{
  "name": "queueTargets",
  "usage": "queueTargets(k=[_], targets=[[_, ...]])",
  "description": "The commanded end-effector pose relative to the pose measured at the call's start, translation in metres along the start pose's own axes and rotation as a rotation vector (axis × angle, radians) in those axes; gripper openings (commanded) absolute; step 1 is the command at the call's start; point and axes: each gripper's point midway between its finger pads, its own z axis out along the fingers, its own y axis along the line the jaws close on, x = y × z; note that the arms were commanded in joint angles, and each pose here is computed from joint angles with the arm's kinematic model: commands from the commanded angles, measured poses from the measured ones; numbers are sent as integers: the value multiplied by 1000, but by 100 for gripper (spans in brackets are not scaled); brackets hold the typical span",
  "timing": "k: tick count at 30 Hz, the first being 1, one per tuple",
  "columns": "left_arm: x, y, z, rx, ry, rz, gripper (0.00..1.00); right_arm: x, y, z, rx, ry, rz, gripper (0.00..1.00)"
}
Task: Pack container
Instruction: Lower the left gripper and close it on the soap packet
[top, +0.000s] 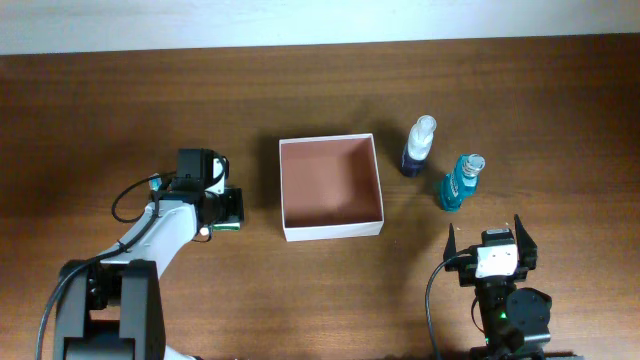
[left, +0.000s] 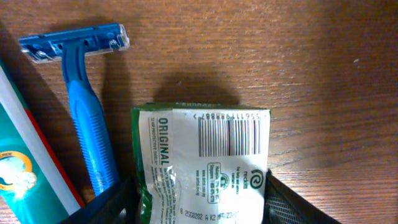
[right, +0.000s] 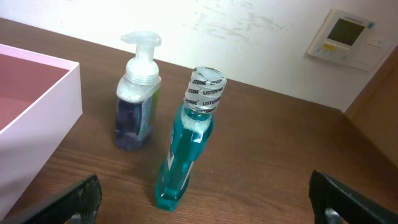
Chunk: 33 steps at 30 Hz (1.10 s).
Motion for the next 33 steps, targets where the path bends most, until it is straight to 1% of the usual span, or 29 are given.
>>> queueTargets(k=[1, 13, 15, 22, 24, 25, 27, 33], targets=[[-3, 1, 1, -11, 2, -1, 62, 3, -3, 0, 21, 3, 1, 98], [-3, 1, 1, -11, 4, -1, 61, 3, -3, 0, 21, 3, 1, 98], [-2, 1, 1, -11, 7, -1, 67, 2, -3, 0, 21, 3, 1, 98], [0, 1, 2, -12, 13, -1, 67, 2, -3, 0, 21, 3, 1, 98], [0, 1, 2, -12, 13, -1, 66, 3, -3, 0, 21, 3, 1, 98], [0, 1, 2, -12, 13, -1, 62, 3, -3, 0, 21, 3, 1, 98], [0, 1, 2, -12, 14, -1, 60, 3, -3, 0, 21, 3, 1, 98], [1, 1, 2, -12, 16, -1, 61, 3, -3, 0, 21, 3, 1, 98]])
